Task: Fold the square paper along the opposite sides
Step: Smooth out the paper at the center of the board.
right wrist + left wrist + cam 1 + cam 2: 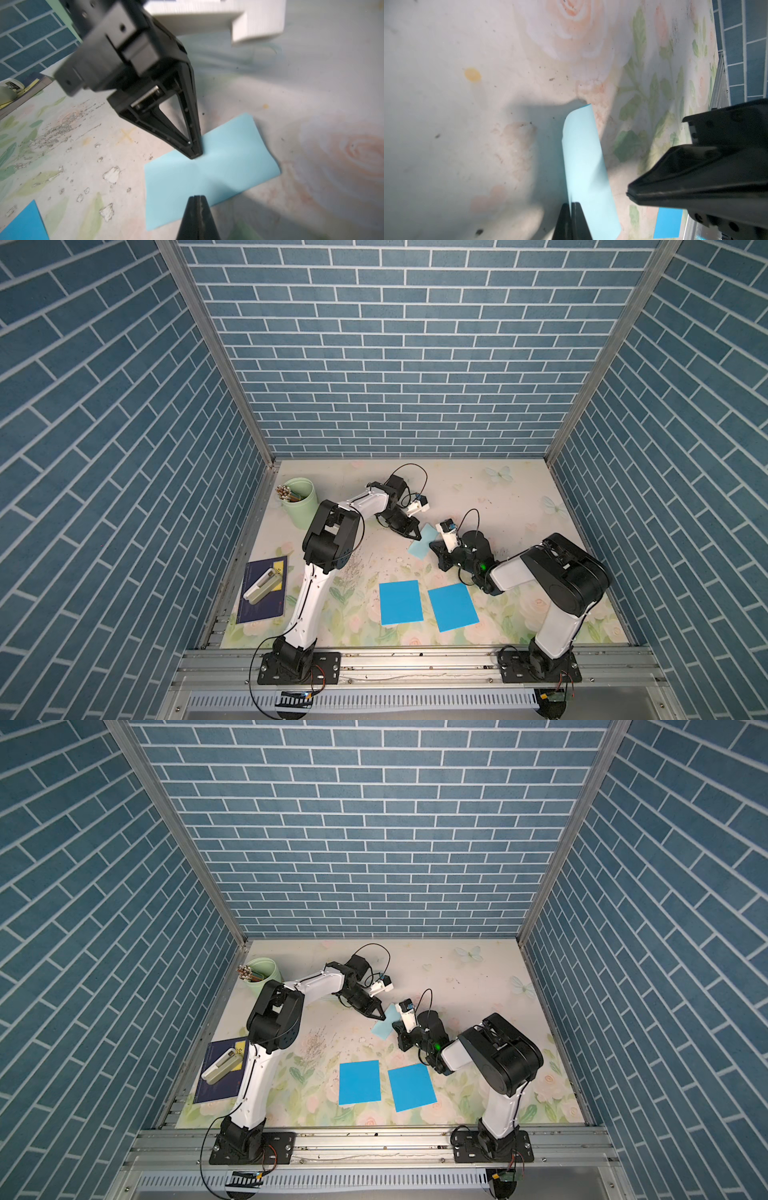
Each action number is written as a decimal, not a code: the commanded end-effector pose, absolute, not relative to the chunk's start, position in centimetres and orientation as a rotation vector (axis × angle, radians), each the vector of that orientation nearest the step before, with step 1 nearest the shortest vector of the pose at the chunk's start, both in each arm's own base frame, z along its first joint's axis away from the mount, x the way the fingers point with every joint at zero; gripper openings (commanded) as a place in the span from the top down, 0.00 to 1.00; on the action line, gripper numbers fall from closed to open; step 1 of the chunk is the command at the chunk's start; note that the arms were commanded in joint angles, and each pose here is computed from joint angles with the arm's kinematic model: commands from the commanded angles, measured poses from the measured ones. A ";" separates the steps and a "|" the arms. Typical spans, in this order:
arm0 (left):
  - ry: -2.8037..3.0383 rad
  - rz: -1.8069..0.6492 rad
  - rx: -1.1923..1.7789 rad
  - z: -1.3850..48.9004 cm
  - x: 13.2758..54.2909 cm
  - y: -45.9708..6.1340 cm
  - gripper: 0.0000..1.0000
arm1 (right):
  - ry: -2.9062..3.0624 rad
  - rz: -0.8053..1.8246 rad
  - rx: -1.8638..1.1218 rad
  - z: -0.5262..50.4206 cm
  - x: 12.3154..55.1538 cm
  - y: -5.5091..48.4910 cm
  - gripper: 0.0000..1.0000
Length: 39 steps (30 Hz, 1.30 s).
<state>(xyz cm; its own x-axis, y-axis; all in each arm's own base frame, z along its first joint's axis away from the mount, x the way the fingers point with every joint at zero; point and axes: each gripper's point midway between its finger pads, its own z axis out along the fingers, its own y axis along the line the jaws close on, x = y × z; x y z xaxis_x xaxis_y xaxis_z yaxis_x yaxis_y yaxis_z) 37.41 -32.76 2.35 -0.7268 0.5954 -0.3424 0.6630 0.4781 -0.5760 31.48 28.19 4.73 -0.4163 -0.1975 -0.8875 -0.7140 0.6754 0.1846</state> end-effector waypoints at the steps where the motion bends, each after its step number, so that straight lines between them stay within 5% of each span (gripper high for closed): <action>1: 2.639 -1.053 1.142 0.8 37.2 -32.3 1.00 | 1.854 0.629 -0.775 6.1 32.7 29.0 1.00; 39: 2.633 -0.995 1.144 0.2 38.2 -31.3 1.00 | 2.086 0.605 -0.947 -2.4 25.8 29.7 1.00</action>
